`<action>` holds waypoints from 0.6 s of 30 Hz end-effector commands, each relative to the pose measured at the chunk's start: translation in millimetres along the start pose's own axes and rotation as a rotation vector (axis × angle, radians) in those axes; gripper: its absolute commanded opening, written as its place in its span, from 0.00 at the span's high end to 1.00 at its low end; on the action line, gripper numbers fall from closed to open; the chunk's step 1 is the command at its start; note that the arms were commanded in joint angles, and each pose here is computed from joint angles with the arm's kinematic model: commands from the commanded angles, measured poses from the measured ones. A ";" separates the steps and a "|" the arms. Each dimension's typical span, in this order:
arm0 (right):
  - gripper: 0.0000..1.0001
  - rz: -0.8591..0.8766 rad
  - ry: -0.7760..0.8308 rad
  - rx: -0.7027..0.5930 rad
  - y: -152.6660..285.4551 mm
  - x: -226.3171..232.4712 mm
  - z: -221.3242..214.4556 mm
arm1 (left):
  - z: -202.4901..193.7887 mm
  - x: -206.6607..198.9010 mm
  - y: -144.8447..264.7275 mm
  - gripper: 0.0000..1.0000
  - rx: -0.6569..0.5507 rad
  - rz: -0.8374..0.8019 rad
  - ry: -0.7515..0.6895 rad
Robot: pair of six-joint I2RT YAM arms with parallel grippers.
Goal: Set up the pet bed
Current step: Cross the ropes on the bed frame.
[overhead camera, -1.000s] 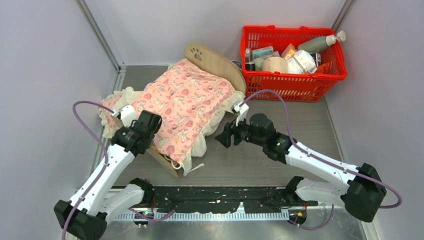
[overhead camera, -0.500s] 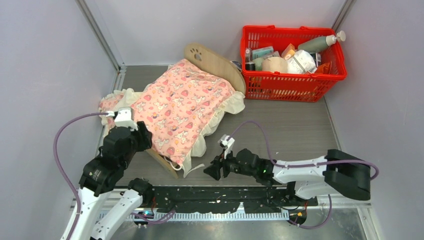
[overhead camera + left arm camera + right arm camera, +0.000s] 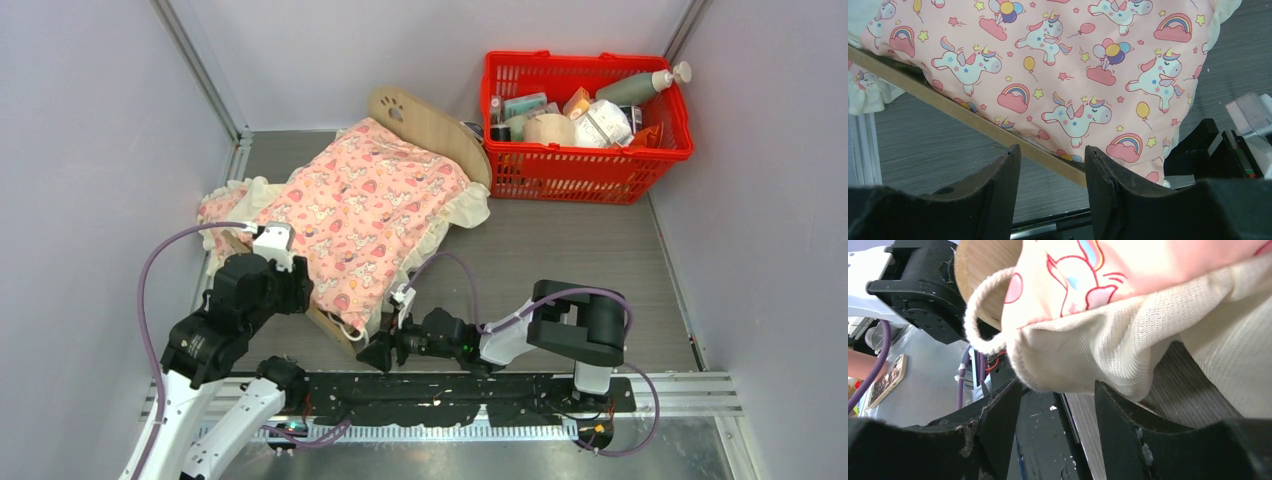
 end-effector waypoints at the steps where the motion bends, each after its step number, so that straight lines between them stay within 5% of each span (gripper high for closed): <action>1: 0.43 0.061 -0.027 -0.064 -12.8 15.8 12.7 | 10.5 1.1 -2.4 0.47 -0.053 0.003 -0.008; 7: 0.89 -0.150 0.002 -0.148 6.0 0.9 28.9 | 18.8 2.6 -6.6 0.50 -0.061 -0.007 -0.074; 18: 0.95 -0.171 0.187 -0.210 27.3 28.9 83.8 | 36.8 -24.5 -11.4 0.51 -0.327 -0.327 -0.424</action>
Point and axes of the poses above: each gripper's point midway between its finger pads, its own y axis back along the fingers, its own x axis along the line the jaws close on, z = x × y, the point moved 7 cm from there along y, back along the fingers, and after that the axes turned 15 degrees about -y, right-handed, at the moved point
